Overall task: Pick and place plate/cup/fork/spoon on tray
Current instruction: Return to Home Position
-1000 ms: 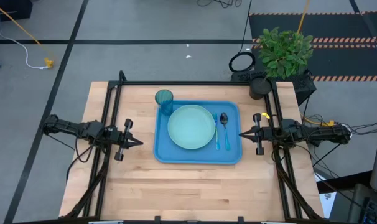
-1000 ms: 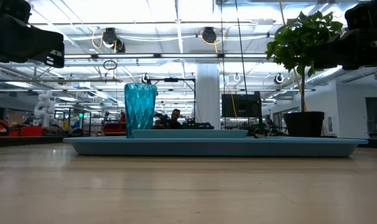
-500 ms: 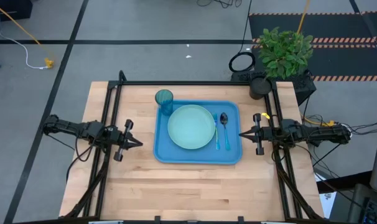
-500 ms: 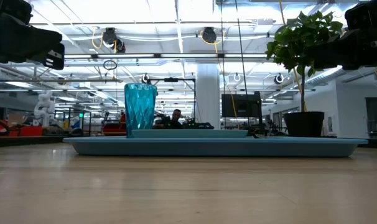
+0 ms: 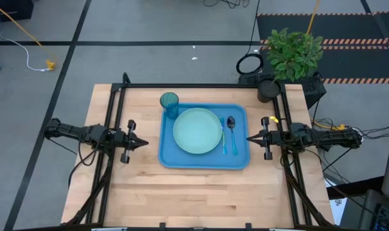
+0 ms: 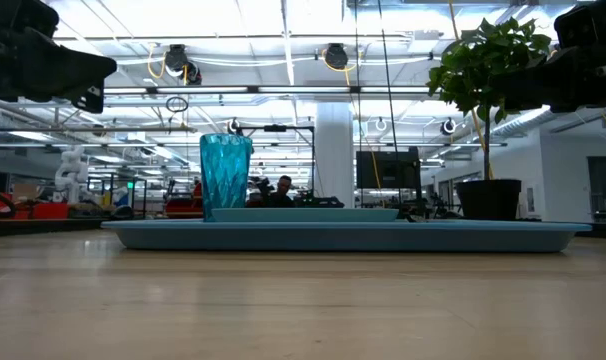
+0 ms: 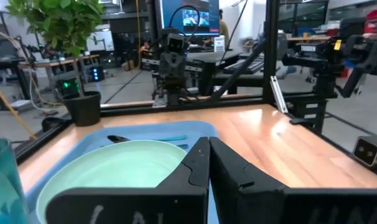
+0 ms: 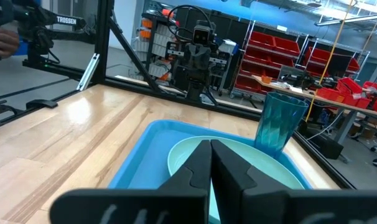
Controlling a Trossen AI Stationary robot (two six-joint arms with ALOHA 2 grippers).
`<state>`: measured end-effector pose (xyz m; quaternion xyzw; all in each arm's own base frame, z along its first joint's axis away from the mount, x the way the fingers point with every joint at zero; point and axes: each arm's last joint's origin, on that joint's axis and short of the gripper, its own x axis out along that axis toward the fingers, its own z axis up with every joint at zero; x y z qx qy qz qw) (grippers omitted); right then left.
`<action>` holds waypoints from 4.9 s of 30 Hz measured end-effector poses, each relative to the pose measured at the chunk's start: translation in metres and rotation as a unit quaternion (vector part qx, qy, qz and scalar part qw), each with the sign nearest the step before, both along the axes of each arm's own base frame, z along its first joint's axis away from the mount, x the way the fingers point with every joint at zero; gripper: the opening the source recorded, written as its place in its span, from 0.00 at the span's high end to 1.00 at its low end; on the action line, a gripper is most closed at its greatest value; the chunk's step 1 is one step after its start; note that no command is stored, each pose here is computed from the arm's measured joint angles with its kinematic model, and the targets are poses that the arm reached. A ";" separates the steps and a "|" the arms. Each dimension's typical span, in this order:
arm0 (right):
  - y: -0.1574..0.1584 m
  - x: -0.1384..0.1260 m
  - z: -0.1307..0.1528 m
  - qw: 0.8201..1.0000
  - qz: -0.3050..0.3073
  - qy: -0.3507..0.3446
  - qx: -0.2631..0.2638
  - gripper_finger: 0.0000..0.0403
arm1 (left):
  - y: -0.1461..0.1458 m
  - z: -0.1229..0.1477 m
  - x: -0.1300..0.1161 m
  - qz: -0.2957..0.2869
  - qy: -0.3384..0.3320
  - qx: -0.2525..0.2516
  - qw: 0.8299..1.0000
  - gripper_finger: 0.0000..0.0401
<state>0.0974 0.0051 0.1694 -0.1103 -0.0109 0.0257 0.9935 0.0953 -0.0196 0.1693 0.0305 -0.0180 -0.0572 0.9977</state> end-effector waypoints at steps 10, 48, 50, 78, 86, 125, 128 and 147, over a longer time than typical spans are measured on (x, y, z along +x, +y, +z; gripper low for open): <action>0.000 0.000 0.000 1.000 0.000 0.000 0.000 1.00 | 0.002 0.001 0.000 0.028 -0.007 0.033 0.999 1.00; 0.000 0.000 0.000 1.000 0.000 0.000 0.000 1.00 | 0.003 -0.003 0.005 0.008 0.015 0.041 0.999 0.99; 0.000 0.000 0.000 1.000 0.000 0.000 0.000 1.00 | 0.005 -0.003 0.005 0.030 0.013 0.052 0.998 0.99; 0.000 0.000 0.000 1.000 0.000 0.000 0.000 1.00 | 0.015 0.000 0.002 0.050 -0.001 0.049 0.998 0.98; 0.000 0.000 0.000 1.000 0.000 0.000 0.000 1.00 | 0.015 -0.001 0.002 0.051 0.000 0.069 0.996 0.91; 0.000 0.000 0.000 1.000 0.000 0.000 0.000 1.00 | 0.015 0.000 0.002 0.053 -0.006 0.068 0.996 0.91; 0.000 0.000 0.000 1.000 0.000 0.000 0.000 1.00 | 0.015 0.000 0.002 0.053 -0.006 0.068 0.996 0.91; 0.000 0.000 0.000 1.000 0.000 0.000 0.000 1.00 | 0.015 0.000 0.002 0.053 -0.006 0.068 0.996 0.91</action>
